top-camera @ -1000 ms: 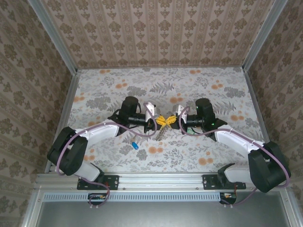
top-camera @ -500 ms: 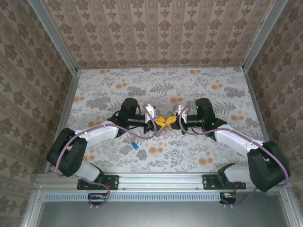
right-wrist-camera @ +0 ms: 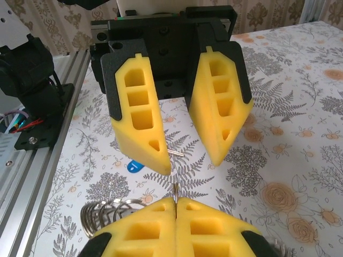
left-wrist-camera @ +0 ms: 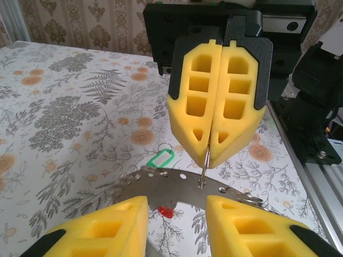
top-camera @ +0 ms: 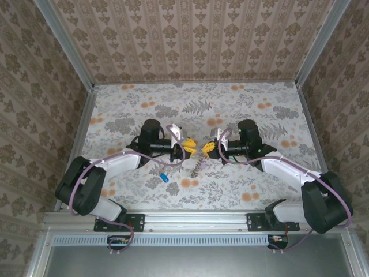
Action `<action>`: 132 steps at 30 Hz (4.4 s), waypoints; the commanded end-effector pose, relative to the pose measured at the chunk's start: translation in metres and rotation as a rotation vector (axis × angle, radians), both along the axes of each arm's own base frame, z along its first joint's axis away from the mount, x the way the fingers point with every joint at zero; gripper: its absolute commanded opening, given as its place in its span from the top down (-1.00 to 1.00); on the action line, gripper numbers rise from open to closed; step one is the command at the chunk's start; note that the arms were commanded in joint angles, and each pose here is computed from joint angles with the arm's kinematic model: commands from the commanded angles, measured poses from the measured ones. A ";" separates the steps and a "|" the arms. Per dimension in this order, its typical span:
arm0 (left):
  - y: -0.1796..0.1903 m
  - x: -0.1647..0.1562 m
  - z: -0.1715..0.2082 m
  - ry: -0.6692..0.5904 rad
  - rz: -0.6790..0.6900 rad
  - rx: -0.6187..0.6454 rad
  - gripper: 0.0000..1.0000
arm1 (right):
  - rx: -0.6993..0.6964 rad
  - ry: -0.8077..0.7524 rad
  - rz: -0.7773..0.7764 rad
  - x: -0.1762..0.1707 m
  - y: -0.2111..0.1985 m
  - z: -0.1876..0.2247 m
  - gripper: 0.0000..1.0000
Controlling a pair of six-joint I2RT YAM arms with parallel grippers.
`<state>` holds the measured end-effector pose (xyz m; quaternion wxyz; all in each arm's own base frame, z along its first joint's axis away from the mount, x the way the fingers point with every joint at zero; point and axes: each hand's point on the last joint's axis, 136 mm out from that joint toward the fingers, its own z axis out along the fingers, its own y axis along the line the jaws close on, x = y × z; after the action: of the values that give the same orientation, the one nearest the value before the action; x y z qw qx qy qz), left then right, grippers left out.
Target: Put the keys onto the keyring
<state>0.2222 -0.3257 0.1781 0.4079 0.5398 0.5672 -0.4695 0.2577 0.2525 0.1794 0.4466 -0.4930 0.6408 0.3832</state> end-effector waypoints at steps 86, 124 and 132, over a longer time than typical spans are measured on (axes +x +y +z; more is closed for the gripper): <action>-0.017 0.000 0.004 -0.179 0.088 0.149 1.00 | -0.656 1.067 -1.075 0.018 -0.164 -0.143 0.43; -0.020 0.005 0.004 -0.122 0.082 0.126 1.00 | -0.423 0.773 -0.865 0.036 -0.127 -0.085 1.00; -0.021 0.008 0.003 -0.090 0.106 0.103 1.00 | -0.154 0.464 -0.561 0.028 -0.081 -0.001 1.00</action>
<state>0.2278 -0.3423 0.1683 0.4133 0.5578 0.6138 -0.3759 0.2912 0.1525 0.1604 0.3006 -0.1603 0.9011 0.2683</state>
